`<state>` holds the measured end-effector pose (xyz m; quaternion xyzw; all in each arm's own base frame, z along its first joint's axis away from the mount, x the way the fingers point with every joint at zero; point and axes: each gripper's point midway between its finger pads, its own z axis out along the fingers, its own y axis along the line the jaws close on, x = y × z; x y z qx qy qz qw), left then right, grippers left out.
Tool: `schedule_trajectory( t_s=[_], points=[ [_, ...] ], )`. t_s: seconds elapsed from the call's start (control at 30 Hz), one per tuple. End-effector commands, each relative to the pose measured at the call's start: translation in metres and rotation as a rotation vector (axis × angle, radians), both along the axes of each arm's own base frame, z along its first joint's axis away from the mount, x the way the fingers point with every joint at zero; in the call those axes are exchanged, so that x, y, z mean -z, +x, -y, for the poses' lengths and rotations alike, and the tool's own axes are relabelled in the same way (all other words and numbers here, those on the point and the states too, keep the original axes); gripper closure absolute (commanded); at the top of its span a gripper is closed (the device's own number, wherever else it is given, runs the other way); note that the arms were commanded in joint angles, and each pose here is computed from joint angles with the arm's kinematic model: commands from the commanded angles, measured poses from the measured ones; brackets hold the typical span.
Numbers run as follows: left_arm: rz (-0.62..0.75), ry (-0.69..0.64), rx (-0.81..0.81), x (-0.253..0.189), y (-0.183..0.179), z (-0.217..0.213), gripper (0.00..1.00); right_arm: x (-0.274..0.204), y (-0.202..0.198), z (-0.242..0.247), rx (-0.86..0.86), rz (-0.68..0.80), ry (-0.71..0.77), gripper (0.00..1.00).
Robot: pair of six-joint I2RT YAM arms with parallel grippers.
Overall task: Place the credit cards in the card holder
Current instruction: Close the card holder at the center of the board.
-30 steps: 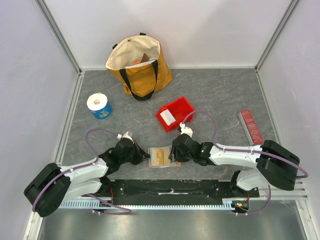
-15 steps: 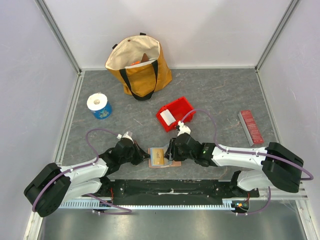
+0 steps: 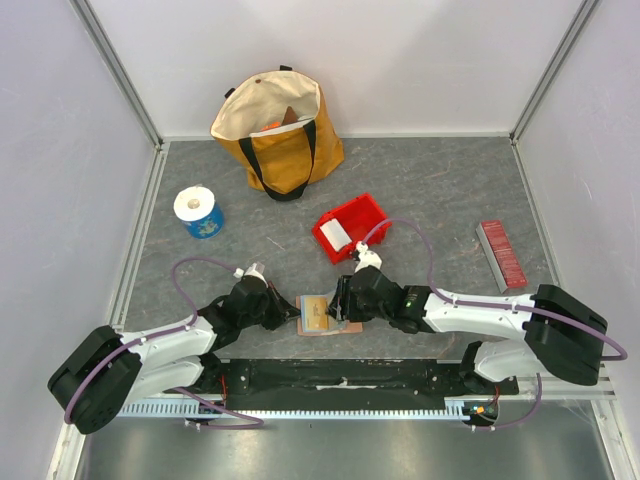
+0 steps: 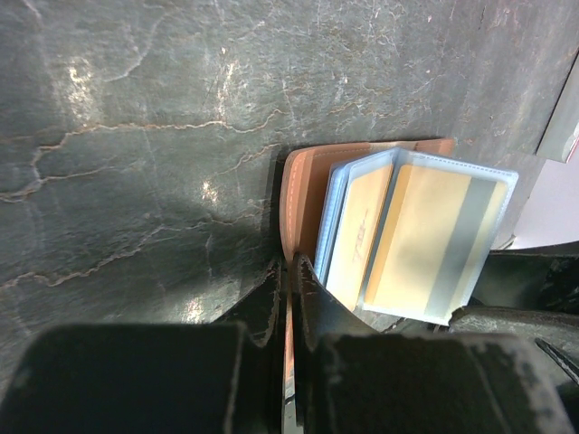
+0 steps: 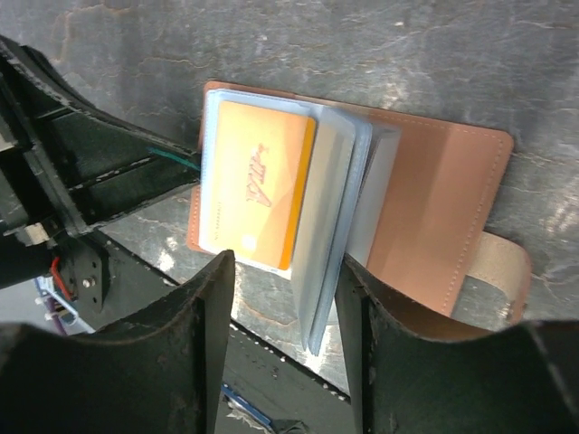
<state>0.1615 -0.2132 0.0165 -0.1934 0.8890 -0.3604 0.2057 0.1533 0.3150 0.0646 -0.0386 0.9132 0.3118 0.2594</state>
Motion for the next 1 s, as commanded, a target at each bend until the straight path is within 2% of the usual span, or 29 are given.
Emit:
schedule_trajectory(
  t_s=[0.0,0.13,0.4,0.5,0.73,0.97],
  points=[
    [0.007,0.006,0.023,-0.002,-0.001,0.002,0.98,-0.017,0.015,0.008,0.071,0.068,-0.023,0.43],
    [0.012,0.009,0.025,-0.005,0.000,0.002,0.98,-0.026,0.024,0.032,0.143,0.129,-0.070,0.37],
    [0.022,0.014,0.034,-0.011,0.002,0.003,0.98,-0.031,0.030,0.069,0.218,0.166,-0.211,0.38],
    [0.028,0.018,0.032,-0.013,0.003,0.002,0.98,-0.029,0.027,0.073,0.198,0.158,-0.254,0.38],
    [0.036,0.028,0.039,-0.016,0.004,0.002,0.98,-0.004,0.022,0.073,0.165,0.106,-0.337,0.50],
    [0.043,0.032,0.049,-0.018,0.004,0.003,0.98,-0.001,0.022,0.071,0.167,0.093,-0.342,0.60]
  ],
)
